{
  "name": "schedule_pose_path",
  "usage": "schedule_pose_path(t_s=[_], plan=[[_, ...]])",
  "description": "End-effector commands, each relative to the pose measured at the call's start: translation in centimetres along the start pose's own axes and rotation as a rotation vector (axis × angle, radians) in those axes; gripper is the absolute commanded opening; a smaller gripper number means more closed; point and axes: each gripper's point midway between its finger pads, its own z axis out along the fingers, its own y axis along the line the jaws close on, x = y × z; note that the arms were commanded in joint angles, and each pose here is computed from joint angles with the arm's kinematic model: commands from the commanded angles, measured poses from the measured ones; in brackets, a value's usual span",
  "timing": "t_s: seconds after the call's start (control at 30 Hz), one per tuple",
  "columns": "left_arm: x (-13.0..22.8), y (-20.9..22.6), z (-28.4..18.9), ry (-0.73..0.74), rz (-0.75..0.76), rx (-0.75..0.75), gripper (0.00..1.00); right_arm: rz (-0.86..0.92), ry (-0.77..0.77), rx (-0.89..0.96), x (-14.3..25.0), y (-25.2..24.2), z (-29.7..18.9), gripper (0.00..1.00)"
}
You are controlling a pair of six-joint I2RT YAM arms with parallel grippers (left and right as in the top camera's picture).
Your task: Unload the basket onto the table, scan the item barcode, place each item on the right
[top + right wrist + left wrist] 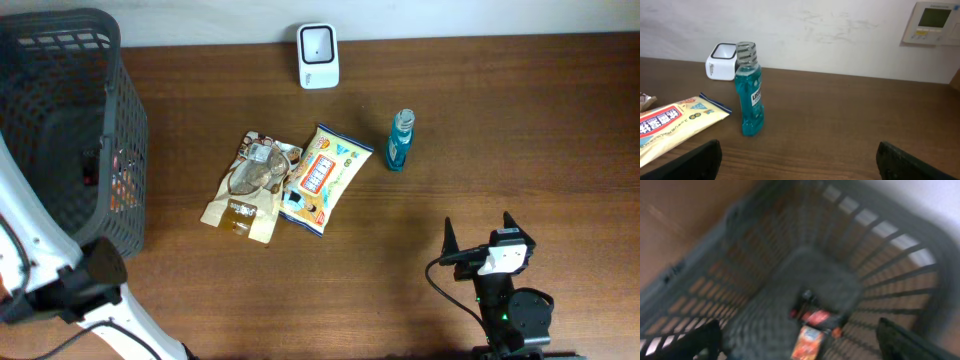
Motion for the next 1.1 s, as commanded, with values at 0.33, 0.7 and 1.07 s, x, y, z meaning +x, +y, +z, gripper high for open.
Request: schedule_pose_path(t_s=[0.33,0.7,1.07], plan=[[17.7,0.2,15.1,0.707,0.226,-0.026,0.59,-0.006,0.006,0.013,0.4,-0.2,0.0,0.98],[26.5,0.4,18.3,0.908,0.263,0.032,0.63,-0.006,0.006,0.013,0.4,-0.2,0.0,0.98],[23.2,-0.4,17.9,0.822,0.259,0.049,0.0,-0.006,0.006,0.013,0.4,-0.2,0.0,0.98]])
